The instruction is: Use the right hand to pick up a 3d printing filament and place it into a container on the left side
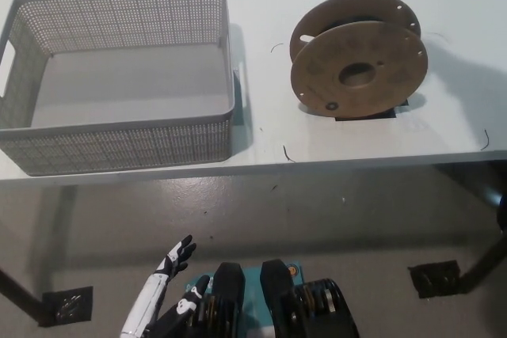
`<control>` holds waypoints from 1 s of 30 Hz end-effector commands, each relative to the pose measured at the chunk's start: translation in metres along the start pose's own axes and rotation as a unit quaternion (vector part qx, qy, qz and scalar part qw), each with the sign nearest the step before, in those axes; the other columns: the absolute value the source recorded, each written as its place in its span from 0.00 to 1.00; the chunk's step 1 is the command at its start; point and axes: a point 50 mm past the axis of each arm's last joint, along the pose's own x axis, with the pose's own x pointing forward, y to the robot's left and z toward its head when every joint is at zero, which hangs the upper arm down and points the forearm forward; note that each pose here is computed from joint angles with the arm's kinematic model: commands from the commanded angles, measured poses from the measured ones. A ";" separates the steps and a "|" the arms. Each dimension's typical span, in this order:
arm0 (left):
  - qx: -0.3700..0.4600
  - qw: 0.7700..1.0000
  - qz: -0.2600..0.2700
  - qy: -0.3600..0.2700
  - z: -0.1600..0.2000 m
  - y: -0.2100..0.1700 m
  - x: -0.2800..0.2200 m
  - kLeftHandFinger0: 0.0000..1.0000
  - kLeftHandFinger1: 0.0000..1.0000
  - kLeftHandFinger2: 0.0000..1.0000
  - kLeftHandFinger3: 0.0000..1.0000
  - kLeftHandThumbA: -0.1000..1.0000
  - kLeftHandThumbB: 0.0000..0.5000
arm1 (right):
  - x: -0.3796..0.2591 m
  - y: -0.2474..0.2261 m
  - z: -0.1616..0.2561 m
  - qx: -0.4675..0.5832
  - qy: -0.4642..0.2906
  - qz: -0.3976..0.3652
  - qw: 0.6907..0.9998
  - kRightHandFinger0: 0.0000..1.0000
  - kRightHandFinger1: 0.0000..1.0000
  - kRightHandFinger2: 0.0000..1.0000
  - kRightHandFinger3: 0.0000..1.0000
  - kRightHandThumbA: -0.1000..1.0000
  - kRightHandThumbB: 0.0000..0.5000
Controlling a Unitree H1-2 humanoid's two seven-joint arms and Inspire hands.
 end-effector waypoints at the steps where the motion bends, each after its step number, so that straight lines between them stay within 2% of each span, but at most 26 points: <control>1: 0.006 1.000 -0.002 -0.027 0.006 0.003 -0.002 1.00 1.00 1.00 1.00 0.77 0.13 | -0.025 -0.023 0.039 -0.057 -0.008 -0.032 0.998 1.00 1.00 1.00 1.00 1.00 0.70; 6: 0.000 1.000 -0.002 -0.029 0.007 0.002 -0.002 1.00 1.00 1.00 1.00 0.78 0.13 | -0.011 -0.013 0.048 -0.058 0.024 -0.022 0.998 1.00 1.00 1.00 1.00 1.00 0.81; 9: 0.001 1.000 0.000 -0.031 0.007 0.003 -0.001 1.00 1.00 1.00 1.00 0.78 0.14 | 0.004 -0.003 0.045 -0.043 0.015 -0.022 0.999 1.00 1.00 1.00 1.00 1.00 0.79; 12: 0.006 1.000 0.000 -0.029 0.006 0.003 -0.002 1.00 1.00 1.00 1.00 0.79 0.15 | 0.015 0.004 0.038 -0.047 0.016 -0.028 0.998 1.00 1.00 1.00 1.00 1.00 0.83; 13: 0.007 1.000 0.001 -0.029 0.007 0.003 -0.002 1.00 1.00 1.00 1.00 0.80 0.16 | 0.023 0.009 0.031 -0.056 0.023 -0.037 0.997 1.00 1.00 1.00 1.00 1.00 0.89; 14: 0.008 1.000 0.001 -0.029 0.007 0.004 -0.002 1.00 1.00 1.00 1.00 0.81 0.15 | 0.026 0.011 0.028 -0.060 0.027 -0.040 0.997 1.00 1.00 1.00 1.00 1.00 0.89; 16: 0.006 1.000 0.001 -0.030 0.007 0.004 -0.002 1.00 1.00 1.00 1.00 0.81 0.16 | 0.033 0.018 0.022 -0.073 0.043 -0.014 0.996 1.00 1.00 1.00 1.00 1.00 0.80; 19: 0.005 1.000 0.004 -0.029 0.006 0.005 -0.005 1.00 1.00 1.00 1.00 0.83 0.16 | 0.048 0.032 0.009 -0.102 0.127 0.001 0.987 1.00 1.00 1.00 1.00 1.00 0.94; 21: 0.006 1.000 0.003 -0.030 0.007 0.006 -0.004 1.00 1.00 1.00 1.00 0.84 0.16 | 0.062 0.047 -0.006 -0.087 0.141 0.016 0.986 1.00 1.00 1.00 1.00 1.00 0.85; 24: 0.002 1.000 0.003 -0.031 0.007 0.007 -0.004 1.00 1.00 1.00 1.00 0.85 0.17 | 0.073 0.060 -0.016 -0.082 0.146 0.030 0.985 1.00 1.00 1.00 1.00 1.00 0.78; 28: 0.002 1.000 0.006 -0.030 0.007 0.008 -0.004 1.00 1.00 1.00 1.00 0.86 0.21 | 0.091 0.082 -0.032 -0.109 0.161 0.038 0.980 1.00 1.00 1.00 1.00 1.00 0.81; 29: 0.002 1.000 0.006 -0.031 0.008 0.008 -0.004 1.00 1.00 1.00 1.00 0.86 0.23 | 0.094 0.086 -0.036 -0.101 0.156 0.038 0.982 1.00 1.00 1.00 1.00 1.00 0.76; 30: 0.003 1.000 0.006 -0.030 0.008 0.009 -0.003 1.00 1.00 1.00 1.00 0.86 0.23 | 0.098 0.093 -0.041 -0.107 0.142 0.046 0.983 1.00 1.00 1.00 1.00 1.00 0.75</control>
